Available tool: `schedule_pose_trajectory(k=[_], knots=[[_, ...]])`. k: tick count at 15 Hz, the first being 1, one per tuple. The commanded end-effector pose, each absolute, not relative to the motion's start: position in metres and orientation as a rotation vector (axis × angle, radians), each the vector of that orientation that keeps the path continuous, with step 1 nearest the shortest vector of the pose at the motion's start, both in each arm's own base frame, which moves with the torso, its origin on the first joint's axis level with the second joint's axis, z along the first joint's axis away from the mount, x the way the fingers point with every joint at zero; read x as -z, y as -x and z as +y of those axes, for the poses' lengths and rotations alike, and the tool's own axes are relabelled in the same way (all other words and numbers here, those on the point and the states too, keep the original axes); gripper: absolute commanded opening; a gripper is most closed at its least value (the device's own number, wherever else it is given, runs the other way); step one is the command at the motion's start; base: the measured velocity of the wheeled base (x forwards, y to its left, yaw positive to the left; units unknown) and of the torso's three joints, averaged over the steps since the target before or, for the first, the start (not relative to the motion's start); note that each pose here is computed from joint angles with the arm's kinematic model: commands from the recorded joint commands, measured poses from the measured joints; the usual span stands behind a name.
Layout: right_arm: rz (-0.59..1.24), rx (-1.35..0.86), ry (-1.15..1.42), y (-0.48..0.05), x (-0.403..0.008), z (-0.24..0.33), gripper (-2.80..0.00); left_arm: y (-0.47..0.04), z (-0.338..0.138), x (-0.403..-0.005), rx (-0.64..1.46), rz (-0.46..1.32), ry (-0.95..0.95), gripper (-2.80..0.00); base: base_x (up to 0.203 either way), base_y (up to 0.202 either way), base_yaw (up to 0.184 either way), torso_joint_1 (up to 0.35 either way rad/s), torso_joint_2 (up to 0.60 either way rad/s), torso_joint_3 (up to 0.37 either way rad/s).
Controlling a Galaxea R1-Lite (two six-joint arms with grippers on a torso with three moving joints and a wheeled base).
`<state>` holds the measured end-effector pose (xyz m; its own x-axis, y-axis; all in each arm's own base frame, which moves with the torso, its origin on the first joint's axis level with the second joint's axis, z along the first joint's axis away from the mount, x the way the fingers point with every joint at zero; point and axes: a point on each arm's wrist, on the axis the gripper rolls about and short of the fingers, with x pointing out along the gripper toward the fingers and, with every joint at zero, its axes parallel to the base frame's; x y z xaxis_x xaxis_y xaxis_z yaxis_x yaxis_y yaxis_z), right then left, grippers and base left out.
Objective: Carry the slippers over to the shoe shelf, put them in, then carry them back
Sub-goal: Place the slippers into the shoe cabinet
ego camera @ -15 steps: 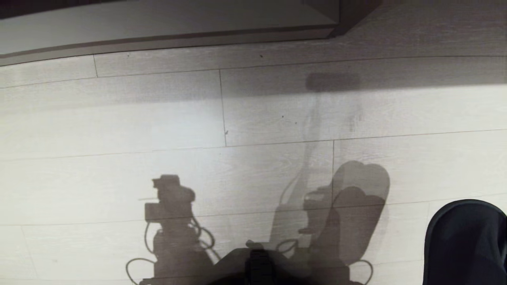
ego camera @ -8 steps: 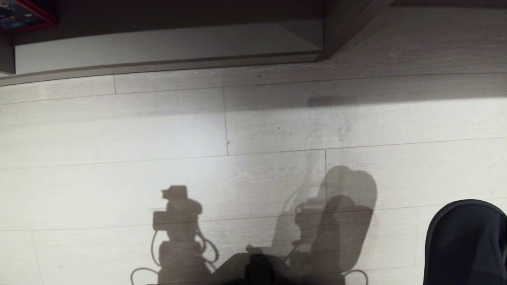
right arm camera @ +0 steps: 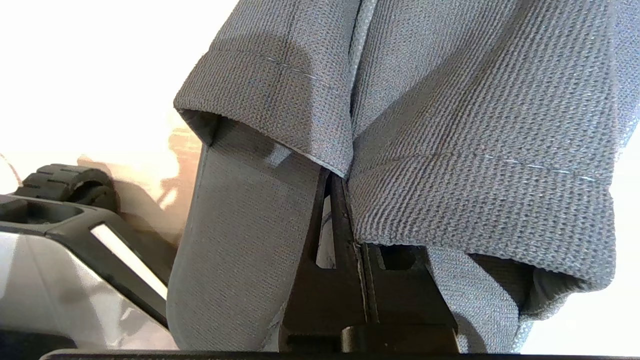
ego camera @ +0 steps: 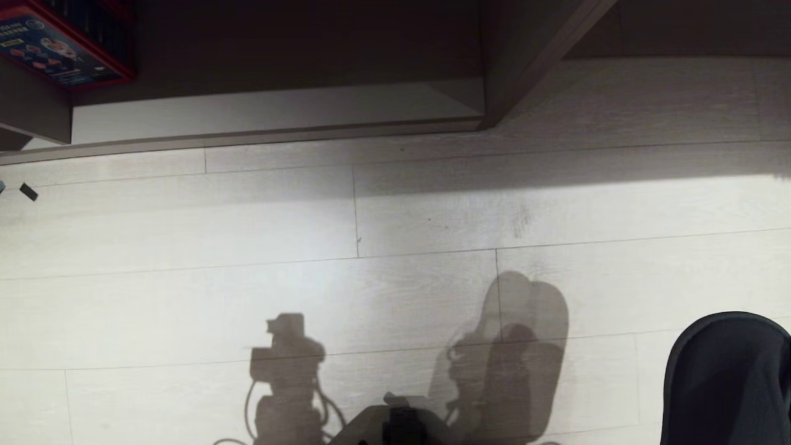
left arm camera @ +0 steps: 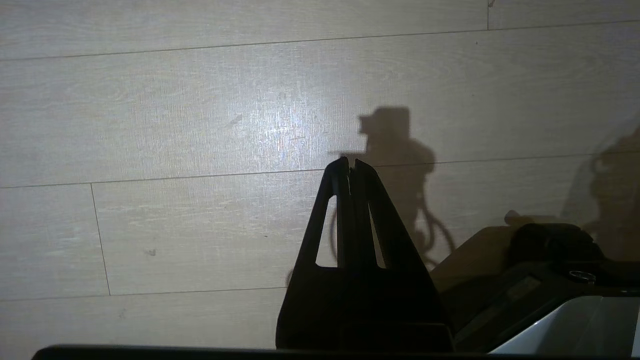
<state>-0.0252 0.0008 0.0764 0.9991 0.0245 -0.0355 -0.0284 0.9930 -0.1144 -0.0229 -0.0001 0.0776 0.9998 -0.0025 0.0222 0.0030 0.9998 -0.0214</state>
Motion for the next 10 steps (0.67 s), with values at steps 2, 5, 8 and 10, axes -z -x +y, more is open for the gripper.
schedule_pose_trajectory(k=[2, 5, 8, 10], knots=[[0.036, -0.028, 0.110, 0.0250, -0.0769, 0.0008, -2.80, 0.0222, 0.0000, -0.0760, 0.002, -0.018, 0.023, -2.80, 0.000, 0.000, 0.000, -0.001, 0.00, 0.207], [0.037, -0.028, 0.113, 0.0250, -0.0768, 0.0008, -2.80, 0.0223, 0.0000, -0.0760, 0.002, -0.019, 0.024, -2.80, 0.000, 0.000, 0.000, 0.001, 0.00, 0.200], [0.037, -0.028, 0.111, 0.0250, -0.0768, 0.0008, -2.80, 0.0224, 0.0000, -0.0760, 0.002, -0.020, 0.025, -2.80, 0.000, 0.000, 0.000, 0.003, 0.00, 0.199], [0.035, -0.028, 0.111, 0.0250, -0.0770, 0.0008, -2.80, 0.0222, 0.0000, -0.0760, 0.002, -0.018, 0.025, -2.80, 0.000, 0.000, 0.000, 0.002, 0.00, 0.205]])
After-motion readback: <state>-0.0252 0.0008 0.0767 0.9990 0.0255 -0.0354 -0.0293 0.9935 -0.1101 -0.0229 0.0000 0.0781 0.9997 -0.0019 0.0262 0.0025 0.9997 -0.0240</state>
